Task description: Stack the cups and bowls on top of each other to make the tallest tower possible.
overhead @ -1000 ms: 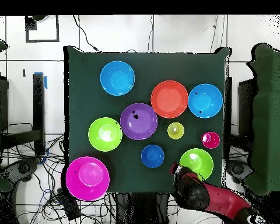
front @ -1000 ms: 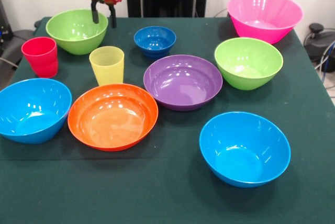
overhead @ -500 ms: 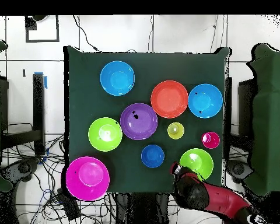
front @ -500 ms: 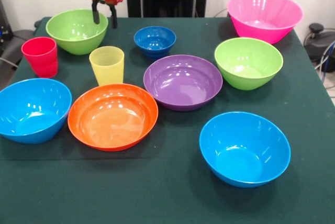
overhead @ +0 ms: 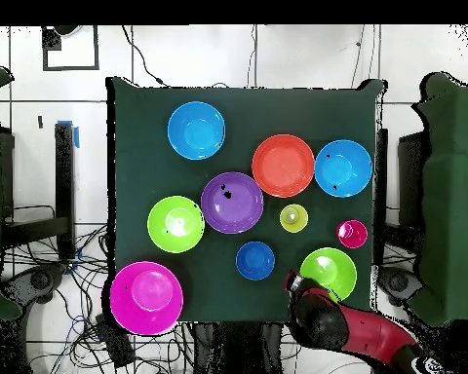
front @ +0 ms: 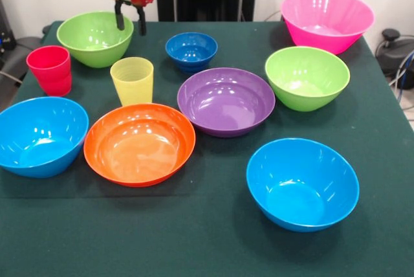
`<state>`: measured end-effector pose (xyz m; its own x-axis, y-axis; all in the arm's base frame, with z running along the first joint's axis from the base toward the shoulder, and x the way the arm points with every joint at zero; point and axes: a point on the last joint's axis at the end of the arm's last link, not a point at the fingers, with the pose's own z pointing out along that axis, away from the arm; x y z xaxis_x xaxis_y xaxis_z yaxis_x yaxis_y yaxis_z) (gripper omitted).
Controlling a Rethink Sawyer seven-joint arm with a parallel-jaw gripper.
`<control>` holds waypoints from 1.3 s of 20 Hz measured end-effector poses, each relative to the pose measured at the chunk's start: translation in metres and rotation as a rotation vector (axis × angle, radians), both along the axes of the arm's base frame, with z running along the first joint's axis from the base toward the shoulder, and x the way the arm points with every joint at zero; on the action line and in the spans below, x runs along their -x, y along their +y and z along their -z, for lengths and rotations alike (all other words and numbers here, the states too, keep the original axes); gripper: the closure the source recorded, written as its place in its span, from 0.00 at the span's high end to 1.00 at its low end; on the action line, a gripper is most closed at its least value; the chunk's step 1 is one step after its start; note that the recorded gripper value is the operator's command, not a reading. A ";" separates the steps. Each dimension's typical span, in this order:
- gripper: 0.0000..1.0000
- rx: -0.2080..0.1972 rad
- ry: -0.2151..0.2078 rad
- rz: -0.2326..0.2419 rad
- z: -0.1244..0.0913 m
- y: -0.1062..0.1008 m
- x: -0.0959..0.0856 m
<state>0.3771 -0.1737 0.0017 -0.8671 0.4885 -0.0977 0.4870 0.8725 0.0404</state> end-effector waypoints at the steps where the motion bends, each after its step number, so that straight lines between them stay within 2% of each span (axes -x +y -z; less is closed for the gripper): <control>1: 1.00 0.000 0.000 0.000 0.000 0.000 0.000; 15: 1.00 0.000 0.000 -0.002 0.000 0.001 0.000; 16: 0.00 0.001 0.001 -0.003 0.000 0.001 0.000; 26: 0.00 0.008 0.007 -0.007 0.000 0.001 0.002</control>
<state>0.3755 -0.1725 0.0020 -0.8712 0.4815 -0.0956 0.4810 0.8762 0.0303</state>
